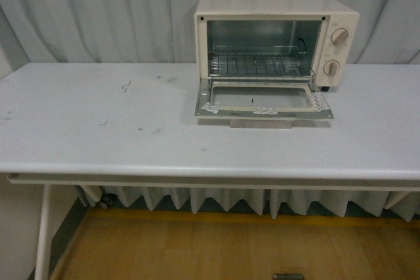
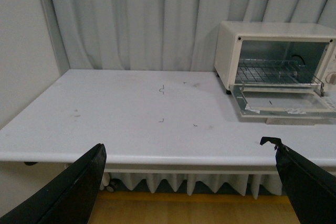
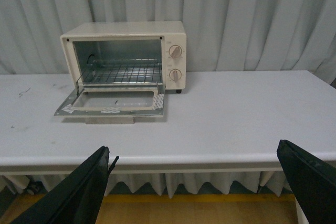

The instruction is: Open oven

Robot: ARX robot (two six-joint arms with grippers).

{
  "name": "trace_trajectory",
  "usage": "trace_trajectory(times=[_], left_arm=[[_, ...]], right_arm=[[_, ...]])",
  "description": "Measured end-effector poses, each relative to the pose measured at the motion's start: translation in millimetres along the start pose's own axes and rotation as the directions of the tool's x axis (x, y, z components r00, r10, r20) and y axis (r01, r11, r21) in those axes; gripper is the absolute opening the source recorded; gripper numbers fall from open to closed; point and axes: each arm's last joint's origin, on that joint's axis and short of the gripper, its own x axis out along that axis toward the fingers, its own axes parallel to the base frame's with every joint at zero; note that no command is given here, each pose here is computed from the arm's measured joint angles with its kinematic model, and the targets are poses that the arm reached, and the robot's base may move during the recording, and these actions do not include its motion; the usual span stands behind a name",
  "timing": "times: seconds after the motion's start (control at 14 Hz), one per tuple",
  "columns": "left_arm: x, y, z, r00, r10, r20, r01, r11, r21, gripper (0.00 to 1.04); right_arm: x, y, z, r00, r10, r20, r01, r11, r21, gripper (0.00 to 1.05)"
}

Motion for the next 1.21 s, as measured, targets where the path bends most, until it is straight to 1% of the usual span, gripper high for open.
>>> trace_trajectory(times=[1.21], left_arm=[[0.0,0.0,0.0,1.0,0.0,0.0,0.0,1.0,0.0,0.98]], right_arm=[[0.0,0.0,0.0,1.0,0.0,0.0,0.0,1.0,0.0,0.98]])
